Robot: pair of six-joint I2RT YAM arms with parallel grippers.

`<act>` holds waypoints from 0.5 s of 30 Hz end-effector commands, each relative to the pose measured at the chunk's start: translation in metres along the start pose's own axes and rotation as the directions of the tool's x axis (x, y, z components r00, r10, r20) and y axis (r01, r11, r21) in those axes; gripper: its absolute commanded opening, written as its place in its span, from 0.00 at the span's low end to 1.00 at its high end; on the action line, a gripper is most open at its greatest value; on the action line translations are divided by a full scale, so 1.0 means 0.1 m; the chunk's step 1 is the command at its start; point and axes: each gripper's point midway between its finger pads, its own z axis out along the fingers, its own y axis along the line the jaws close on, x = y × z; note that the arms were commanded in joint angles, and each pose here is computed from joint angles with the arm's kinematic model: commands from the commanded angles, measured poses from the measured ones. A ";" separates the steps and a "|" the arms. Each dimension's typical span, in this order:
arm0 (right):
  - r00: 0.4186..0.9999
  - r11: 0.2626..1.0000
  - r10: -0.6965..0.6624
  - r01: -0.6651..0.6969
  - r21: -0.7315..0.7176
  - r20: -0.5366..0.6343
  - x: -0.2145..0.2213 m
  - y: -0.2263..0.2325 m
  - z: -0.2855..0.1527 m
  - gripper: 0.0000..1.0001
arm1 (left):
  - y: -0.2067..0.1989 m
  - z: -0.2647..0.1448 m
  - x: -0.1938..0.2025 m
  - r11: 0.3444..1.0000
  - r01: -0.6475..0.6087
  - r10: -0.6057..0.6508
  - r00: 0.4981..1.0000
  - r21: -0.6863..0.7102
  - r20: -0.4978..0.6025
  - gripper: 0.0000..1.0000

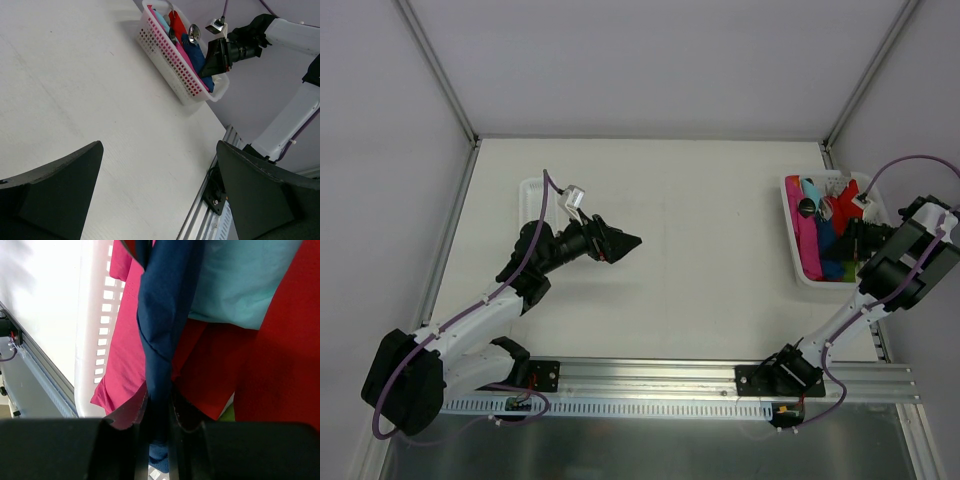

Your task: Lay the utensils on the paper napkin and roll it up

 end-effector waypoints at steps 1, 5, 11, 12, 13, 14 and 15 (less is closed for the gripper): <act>0.956 0.944 0.272 -0.287 -0.162 -0.108 0.35 0.34 -0.11 0.02 | -0.09 0.02 -0.11 0.999 -0.042 0.041 0.998 0.026 0.043 0.99; 0.956 0.948 0.269 -0.285 -0.140 -0.120 0.41 0.28 -0.13 0.07 | -0.08 0.02 -0.10 0.999 -0.039 0.038 0.998 0.025 0.042 0.99; 0.944 0.948 0.299 -0.310 -0.066 -0.137 0.51 0.10 -0.08 0.27 | -0.09 0.03 -0.12 0.999 -0.040 0.039 0.998 0.028 0.043 0.99; 0.942 0.947 0.304 -0.315 -0.066 -0.140 0.52 0.09 -0.07 0.28 | -0.09 0.04 -0.13 0.999 -0.041 0.040 0.998 0.027 0.044 0.99; 0.941 0.946 0.306 -0.317 -0.059 -0.145 0.52 0.07 -0.07 0.29 | -0.09 0.04 -0.12 0.999 -0.040 0.039 0.998 0.025 0.042 0.99; 0.940 0.946 0.311 -0.320 -0.048 -0.144 0.53 0.04 -0.06 0.31 | -0.10 0.04 -0.14 0.999 -0.043 0.042 0.998 0.028 0.043 0.99; 0.938 0.945 0.315 -0.323 -0.041 -0.143 0.52 0.03 -0.06 0.32 | -0.10 0.04 -0.13 0.999 -0.042 0.041 0.998 0.028 0.041 0.99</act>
